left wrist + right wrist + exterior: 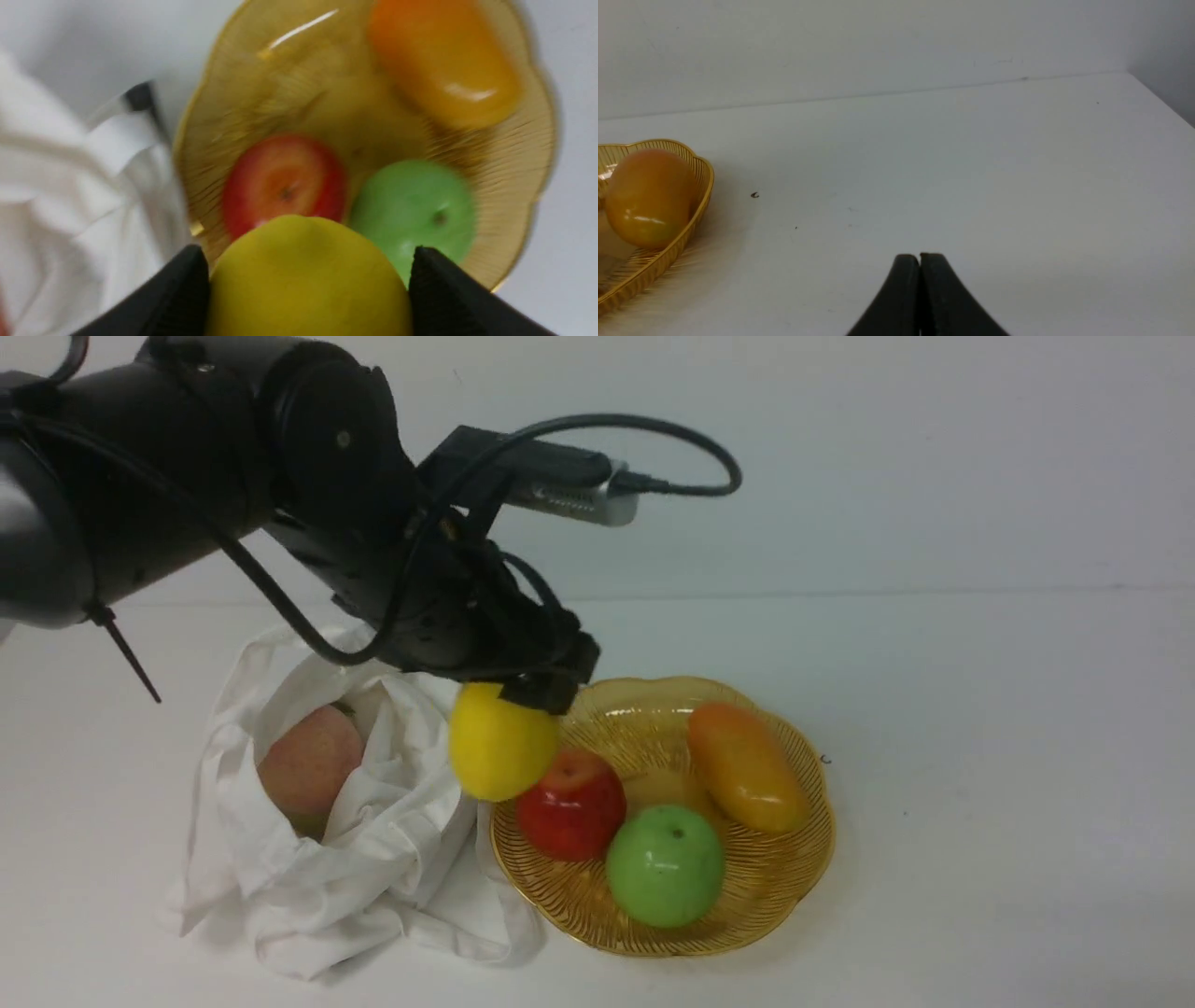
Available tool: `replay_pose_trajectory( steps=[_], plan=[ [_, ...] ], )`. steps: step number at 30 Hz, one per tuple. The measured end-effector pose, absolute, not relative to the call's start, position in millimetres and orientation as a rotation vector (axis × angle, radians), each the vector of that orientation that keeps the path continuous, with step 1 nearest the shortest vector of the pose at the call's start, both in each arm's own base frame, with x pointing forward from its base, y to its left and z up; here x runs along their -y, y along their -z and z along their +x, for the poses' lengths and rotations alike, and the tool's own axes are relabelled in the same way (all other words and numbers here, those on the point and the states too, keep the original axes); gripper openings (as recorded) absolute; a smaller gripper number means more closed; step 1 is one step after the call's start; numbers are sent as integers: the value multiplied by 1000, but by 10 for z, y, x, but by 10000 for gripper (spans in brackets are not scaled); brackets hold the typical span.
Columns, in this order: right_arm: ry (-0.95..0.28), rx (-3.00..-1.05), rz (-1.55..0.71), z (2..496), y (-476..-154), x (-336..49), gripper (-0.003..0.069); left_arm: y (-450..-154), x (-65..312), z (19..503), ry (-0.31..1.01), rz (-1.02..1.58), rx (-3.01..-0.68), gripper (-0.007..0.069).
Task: Take the fruit out of the cloth bag on the white table and place them on a plate.
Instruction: 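Move the lemon from the bag into the bowl with the left gripper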
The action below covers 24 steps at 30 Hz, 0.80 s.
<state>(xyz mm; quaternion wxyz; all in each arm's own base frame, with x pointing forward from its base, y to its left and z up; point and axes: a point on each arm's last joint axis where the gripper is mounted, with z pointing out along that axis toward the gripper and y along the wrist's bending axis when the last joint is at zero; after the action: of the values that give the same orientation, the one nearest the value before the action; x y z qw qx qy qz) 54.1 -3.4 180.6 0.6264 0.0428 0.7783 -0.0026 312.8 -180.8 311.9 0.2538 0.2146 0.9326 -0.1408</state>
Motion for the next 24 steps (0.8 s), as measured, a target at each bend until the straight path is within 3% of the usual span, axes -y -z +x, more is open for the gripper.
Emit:
replay_pose_trajectory(
  steps=[3,9,15,22,24],
  plan=[
    [6,-1785,98,541,-1806,34,-13,-3102,1945,3215,527,564,-2439,485],
    [6,-1785,98,541,-1806,34,-13,-2877,2130,3460,649,496,-2333,485],
    [6,-1785,98,541,-1806,34,-13,-2498,2237,3680,656,456,-2320,485],
    [6,-1785,98,541,-1806,34,-13,-2299,2266,3769,634,446,-2325,487],
    [6,-1785,98,541,-1806,34,-13,-2278,2269,3774,622,471,-2321,517]
  ],
)
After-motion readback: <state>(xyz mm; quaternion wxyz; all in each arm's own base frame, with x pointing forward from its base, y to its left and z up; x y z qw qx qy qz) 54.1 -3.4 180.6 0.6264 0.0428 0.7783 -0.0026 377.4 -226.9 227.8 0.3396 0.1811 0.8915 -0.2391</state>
